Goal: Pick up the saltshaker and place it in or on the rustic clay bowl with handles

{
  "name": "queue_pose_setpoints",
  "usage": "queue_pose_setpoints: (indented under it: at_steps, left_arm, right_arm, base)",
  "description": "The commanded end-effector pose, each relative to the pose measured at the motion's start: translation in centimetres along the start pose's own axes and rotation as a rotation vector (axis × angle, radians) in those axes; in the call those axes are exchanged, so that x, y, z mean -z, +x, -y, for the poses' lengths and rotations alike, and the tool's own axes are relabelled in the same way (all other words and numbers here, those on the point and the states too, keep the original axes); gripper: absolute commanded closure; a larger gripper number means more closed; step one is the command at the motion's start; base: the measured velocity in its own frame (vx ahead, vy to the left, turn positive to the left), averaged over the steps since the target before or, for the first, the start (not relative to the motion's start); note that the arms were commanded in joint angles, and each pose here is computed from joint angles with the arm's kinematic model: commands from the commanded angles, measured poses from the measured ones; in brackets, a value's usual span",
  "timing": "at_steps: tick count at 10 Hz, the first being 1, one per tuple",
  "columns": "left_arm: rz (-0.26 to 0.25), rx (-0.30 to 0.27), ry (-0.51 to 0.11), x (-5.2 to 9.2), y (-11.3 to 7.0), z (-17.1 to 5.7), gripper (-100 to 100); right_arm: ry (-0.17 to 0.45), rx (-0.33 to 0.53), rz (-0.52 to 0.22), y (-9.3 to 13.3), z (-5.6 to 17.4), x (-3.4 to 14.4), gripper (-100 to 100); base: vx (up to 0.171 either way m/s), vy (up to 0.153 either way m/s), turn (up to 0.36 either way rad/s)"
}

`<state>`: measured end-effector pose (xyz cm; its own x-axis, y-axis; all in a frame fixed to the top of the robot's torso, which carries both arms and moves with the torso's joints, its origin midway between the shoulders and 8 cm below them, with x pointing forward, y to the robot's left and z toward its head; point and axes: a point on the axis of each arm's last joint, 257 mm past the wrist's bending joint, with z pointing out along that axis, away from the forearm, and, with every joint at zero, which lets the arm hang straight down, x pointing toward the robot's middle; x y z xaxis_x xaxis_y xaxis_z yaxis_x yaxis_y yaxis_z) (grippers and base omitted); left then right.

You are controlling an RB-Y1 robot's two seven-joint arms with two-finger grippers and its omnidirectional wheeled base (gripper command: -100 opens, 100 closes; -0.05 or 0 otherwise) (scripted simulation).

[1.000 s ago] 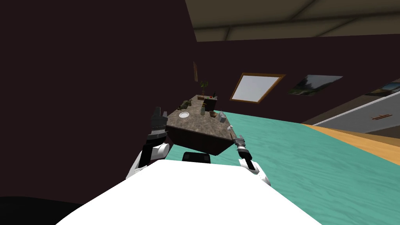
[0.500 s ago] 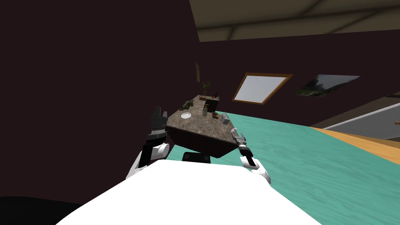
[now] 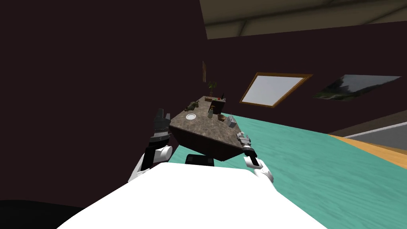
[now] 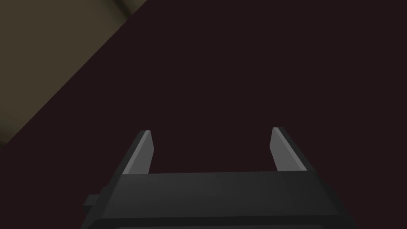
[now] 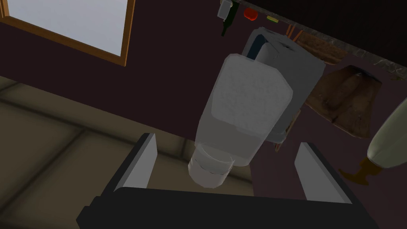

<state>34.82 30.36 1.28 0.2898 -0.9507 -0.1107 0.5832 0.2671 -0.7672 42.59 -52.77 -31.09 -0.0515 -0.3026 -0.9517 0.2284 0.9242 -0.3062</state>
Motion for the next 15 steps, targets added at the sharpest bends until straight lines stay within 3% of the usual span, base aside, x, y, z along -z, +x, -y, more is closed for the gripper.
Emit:
queue_pose_setpoints:
  at_steps: [1, 5, 11, 12, 13, 15]
  left_arm:
    - [0.000, 0.000, 0.000, 0.0, 0.0, 0.0, 0]
    - [0.000, 0.000, 0.000, 0.0, 0.0, 0.0, 0]
    - [0.000, 0.000, 0.000, 0.0, 0.0, 0.0, 0]
    - [0.000, 0.000, 0.000, 0.0, 0.0, 0.0, 0]
    - [0.000, 0.000, -0.001, 0.0, 0.0, 0.0, 0]
    - [0.000, 0.000, -0.001, 0.0, 0.0, 0.0, 0]
  right_arm:
    - [0.020, 0.008, -0.003, 0.1, 0.4, -0.5, -100]
    - [0.133, 0.011, -0.039, 0.7, 2.0, -3.5, -100]
    - [0.214, -0.003, -0.077, 0.5, 1.8, -6.9, -100]
    - [0.204, -0.002, -0.067, 0.4, 1.9, -6.5, -100]
    - [0.205, 0.000, -0.070, 0.5, 1.9, -6.6, 100]
    - [0.207, -0.004, -0.069, 0.5, 1.9, -6.6, 100]
  base:
    - [-0.133, -0.079, 0.124]
    - [-0.169, -0.084, 0.265]
    - [-0.130, -0.047, 0.174]
    - [-0.082, -0.035, 0.066]
    - [-0.012, -0.005, -0.013]
    - [0.000, 0.000, 0.000]
